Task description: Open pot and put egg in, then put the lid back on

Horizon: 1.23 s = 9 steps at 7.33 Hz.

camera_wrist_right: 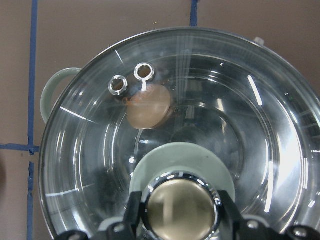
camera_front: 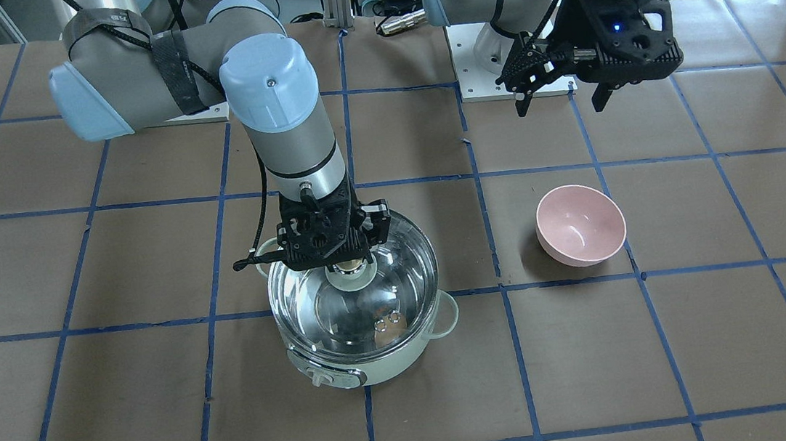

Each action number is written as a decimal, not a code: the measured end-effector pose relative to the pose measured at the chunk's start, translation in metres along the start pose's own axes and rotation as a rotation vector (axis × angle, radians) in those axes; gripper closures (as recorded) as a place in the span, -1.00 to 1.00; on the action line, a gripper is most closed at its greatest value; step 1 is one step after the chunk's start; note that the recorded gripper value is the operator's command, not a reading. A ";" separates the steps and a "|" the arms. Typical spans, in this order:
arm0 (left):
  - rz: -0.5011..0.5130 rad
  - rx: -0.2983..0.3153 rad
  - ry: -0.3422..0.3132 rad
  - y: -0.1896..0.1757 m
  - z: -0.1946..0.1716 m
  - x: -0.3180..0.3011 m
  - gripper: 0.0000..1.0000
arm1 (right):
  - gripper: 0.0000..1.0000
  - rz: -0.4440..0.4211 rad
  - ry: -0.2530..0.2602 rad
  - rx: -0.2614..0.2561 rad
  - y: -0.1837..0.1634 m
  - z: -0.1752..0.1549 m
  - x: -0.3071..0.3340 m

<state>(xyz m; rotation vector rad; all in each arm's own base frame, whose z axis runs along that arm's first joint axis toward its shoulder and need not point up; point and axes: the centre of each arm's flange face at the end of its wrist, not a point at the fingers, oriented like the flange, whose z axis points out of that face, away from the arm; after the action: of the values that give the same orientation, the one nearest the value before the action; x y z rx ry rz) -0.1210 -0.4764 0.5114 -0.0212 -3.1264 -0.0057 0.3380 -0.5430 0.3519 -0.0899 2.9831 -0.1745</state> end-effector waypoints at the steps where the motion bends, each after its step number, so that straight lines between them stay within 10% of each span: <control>1: 0.000 -0.001 0.005 0.000 0.001 0.000 -1.00 | -0.22 0.001 0.000 0.000 0.000 0.000 0.000; 9: -0.001 -0.001 0.008 0.001 0.002 0.001 -1.00 | -0.99 0.105 0.008 0.098 -0.015 -0.088 0.069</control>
<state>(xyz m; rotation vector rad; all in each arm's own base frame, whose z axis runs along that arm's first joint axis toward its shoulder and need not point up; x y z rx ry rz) -0.1218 -0.4757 0.5096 -0.0204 -3.1182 -0.0075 0.2567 -0.5524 0.4297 0.0787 2.9716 -0.3091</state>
